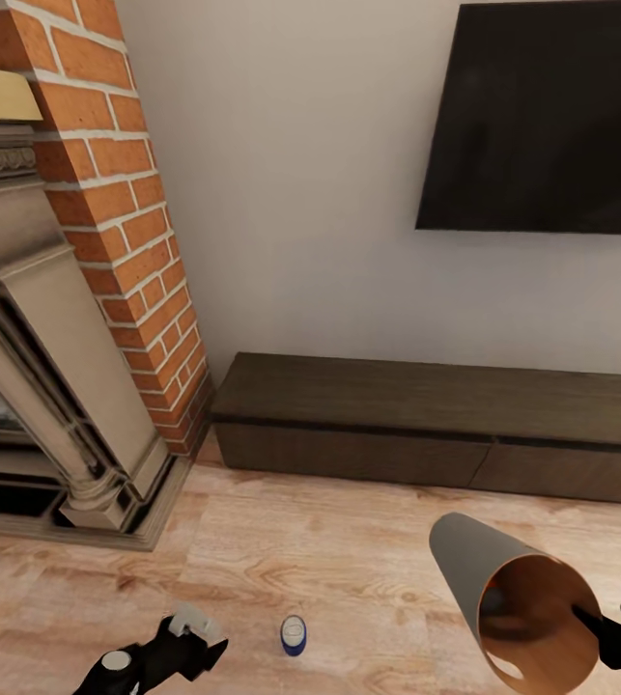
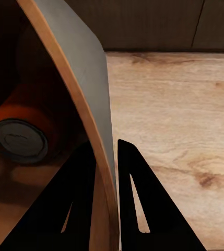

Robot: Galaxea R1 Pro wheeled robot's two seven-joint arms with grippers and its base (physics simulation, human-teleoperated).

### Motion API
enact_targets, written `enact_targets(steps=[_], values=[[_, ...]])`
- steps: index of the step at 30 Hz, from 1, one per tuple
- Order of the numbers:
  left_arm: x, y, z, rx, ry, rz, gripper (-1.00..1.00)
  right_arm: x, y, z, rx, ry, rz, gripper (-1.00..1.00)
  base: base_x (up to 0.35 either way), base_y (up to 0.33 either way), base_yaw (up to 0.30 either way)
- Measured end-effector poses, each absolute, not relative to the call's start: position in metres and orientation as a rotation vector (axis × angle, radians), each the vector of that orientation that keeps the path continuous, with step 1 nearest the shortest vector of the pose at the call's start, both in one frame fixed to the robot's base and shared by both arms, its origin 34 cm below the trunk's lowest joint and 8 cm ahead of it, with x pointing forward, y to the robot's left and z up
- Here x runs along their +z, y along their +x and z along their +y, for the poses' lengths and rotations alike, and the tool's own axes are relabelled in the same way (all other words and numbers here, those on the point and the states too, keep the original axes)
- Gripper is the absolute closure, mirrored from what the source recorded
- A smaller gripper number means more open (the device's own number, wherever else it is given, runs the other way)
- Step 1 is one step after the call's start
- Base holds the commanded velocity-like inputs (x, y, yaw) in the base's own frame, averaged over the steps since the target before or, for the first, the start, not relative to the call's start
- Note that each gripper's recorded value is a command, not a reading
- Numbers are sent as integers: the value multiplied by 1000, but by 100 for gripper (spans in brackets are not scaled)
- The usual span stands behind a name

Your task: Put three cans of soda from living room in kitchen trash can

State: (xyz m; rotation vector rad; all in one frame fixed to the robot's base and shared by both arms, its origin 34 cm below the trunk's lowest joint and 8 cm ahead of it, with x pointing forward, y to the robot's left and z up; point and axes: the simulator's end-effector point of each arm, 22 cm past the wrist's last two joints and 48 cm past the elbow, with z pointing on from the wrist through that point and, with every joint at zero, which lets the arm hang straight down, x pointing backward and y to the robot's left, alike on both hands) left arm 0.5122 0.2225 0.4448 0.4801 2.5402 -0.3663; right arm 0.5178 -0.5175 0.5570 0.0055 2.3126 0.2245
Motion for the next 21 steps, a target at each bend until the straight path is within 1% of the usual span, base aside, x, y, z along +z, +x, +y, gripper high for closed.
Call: enact_targets(steps=[5,9,15,21], values=[[442,508,205,-402,462,2576,-100,556,515,-520,252,51,2354,100,4,4,0],[441,506,197,-417,458,2586,-100,578,516,-534,306,58,2376,100,0,0,0],[440,504,196,-421,455,2586,-100,618,511,-597,247,135,2440,100,0,0,0],[442,507,195,-424,455,2571,-100,649,513,-633,197,175,2488,100,0,0,0]])
